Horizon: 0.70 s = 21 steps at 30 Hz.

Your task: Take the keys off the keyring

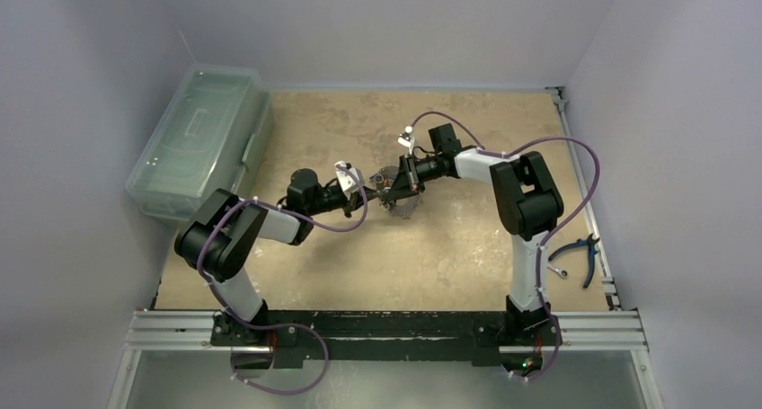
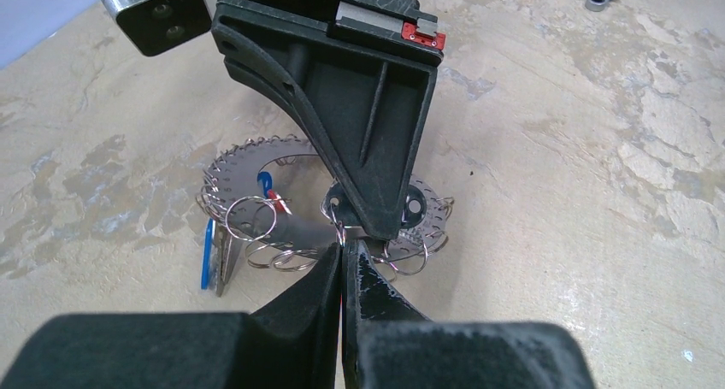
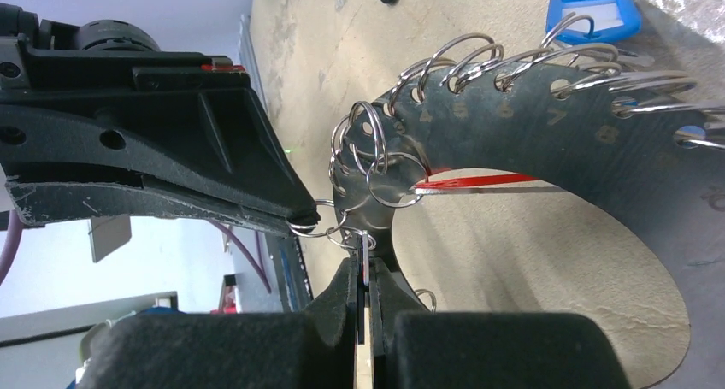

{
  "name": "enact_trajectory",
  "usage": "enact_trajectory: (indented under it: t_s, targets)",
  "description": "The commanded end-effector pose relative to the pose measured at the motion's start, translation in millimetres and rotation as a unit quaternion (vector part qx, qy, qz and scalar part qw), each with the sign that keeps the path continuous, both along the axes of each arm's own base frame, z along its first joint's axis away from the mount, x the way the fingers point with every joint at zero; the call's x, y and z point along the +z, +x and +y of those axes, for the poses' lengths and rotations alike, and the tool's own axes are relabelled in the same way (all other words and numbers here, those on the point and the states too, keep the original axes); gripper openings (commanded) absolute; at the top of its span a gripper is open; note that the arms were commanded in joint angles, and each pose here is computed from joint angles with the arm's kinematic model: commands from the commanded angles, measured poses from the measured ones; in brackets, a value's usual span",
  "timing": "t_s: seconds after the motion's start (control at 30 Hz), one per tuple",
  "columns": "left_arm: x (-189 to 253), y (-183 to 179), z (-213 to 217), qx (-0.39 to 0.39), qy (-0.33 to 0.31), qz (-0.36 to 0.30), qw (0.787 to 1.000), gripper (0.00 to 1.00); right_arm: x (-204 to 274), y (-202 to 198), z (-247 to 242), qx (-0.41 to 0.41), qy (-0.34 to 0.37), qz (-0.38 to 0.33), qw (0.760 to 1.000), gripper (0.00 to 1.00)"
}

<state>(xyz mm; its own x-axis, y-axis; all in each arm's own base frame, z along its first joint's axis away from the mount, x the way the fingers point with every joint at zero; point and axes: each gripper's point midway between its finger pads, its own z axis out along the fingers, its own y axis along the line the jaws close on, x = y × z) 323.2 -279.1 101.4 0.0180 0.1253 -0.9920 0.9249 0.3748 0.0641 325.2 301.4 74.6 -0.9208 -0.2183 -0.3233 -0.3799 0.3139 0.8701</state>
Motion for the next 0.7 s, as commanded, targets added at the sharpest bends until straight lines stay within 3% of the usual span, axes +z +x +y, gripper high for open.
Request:
enact_trajectory:
  t_s: [0.0, 0.67]
  targets:
    - [24.3, 0.9, -8.8, -0.018, -0.017, -0.056, 0.998, 0.00, 4.9, 4.9, 6.8, 0.006, 0.007, -0.018, 1.000, 0.00]
    - [10.3, 27.5, -4.2, 0.056, -0.008, 0.037, 0.998, 0.00, 26.0, 0.2, 0.0, 0.011, 0.010, -0.102, 0.995, 0.00]
